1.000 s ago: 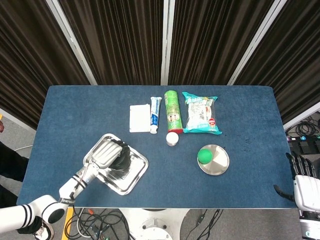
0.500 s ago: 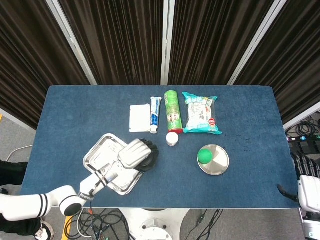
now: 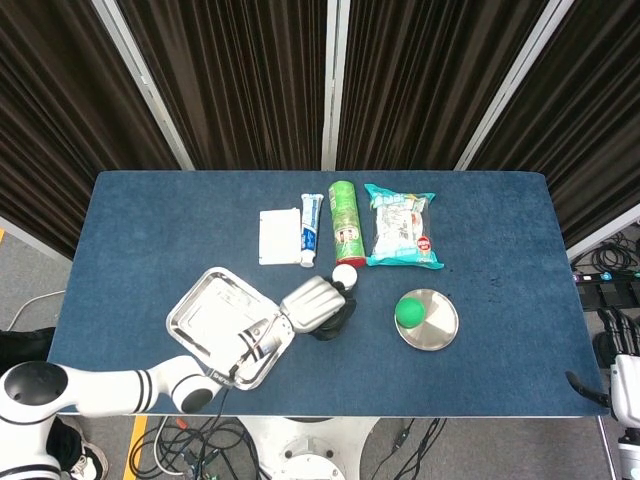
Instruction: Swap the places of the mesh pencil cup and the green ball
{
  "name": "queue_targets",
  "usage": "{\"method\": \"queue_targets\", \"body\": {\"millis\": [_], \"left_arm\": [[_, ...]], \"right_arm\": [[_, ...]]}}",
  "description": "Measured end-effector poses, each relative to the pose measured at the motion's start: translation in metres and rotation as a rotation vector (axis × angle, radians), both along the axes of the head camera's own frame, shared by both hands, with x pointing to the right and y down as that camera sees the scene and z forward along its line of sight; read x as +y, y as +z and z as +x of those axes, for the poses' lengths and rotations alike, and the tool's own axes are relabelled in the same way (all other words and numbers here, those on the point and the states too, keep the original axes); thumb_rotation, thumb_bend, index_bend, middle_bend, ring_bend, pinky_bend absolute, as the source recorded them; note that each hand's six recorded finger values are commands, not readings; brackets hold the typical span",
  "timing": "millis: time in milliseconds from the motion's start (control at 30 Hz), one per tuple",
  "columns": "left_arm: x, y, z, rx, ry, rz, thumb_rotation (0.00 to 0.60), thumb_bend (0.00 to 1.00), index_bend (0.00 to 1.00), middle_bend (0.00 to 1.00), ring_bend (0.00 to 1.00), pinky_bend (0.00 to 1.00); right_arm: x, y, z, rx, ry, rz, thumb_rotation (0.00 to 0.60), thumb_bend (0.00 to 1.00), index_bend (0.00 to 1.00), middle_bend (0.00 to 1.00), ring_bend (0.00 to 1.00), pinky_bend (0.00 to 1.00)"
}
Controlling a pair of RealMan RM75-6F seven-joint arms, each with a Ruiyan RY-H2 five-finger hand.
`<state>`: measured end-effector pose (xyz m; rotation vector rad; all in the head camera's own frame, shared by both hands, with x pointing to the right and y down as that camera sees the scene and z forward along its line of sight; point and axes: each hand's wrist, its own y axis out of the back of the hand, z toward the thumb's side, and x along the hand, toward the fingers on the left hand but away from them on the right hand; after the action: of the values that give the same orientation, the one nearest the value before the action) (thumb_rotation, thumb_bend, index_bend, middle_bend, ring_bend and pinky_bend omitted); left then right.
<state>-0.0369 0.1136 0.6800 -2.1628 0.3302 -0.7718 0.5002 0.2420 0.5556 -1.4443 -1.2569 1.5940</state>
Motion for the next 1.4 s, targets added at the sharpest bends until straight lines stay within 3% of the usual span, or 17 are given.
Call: {"method": "queue_targets", "body": {"millis": [333, 467, 700, 933, 1233, 1400], "left_arm": [[-0.005, 0.01, 0.019, 0.015, 0.003, -0.006, 0.6, 0.28, 0.44, 0.4, 0.32, 0.62], [-0.005, 0.013, 0.02, 0.023, 0.002, -0.006, 0.6, 0.25, 0.35, 0.35, 0.29, 0.59], [-0.003, 0.019, 0.019, 0.022, 0.012, -0.012, 0.6, 0.2, 0.22, 0.24, 0.16, 0.43], [-0.003, 0.008, 0.019, 0.038, 0.041, 0.008, 0.6, 0.1, 0.12, 0.08, 0.02, 0.23], [-0.003, 0.002, 0.015, 0.057, 0.034, 0.01, 0.6, 0.09, 0.11, 0.06, 0.01, 0.21], [0.0, -0.014, 0.0, 0.053, 0.04, 0.051, 0.6, 0.09, 0.11, 0.06, 0.01, 0.21]], "right_arm": [[0.002, 0.003, 0.004, -0.006, 0.011, -0.004, 0.6, 0.09, 0.0, 0.0, 0.0, 0.0], [0.002, 0.003, 0.005, -0.007, 0.013, -0.004, 0.6, 0.09, 0.0, 0.0, 0.0, 0.0], [0.003, 0.003, 0.008, -0.006, 0.021, -0.004, 0.6, 0.09, 0.0, 0.0, 0.0, 0.0], [0.003, 0.003, 0.008, -0.006, 0.021, 0.001, 0.6, 0.09, 0.0, 0.0, 0.0, 0.0], [0.002, 0.002, 0.007, -0.008, 0.02, 0.006, 0.6, 0.09, 0.0, 0.0, 0.0, 0.0], [0.0, 0.0, 0.006, -0.009, 0.009, 0.007, 0.6, 0.09, 0.0, 0.0, 0.0, 0.0]]}}
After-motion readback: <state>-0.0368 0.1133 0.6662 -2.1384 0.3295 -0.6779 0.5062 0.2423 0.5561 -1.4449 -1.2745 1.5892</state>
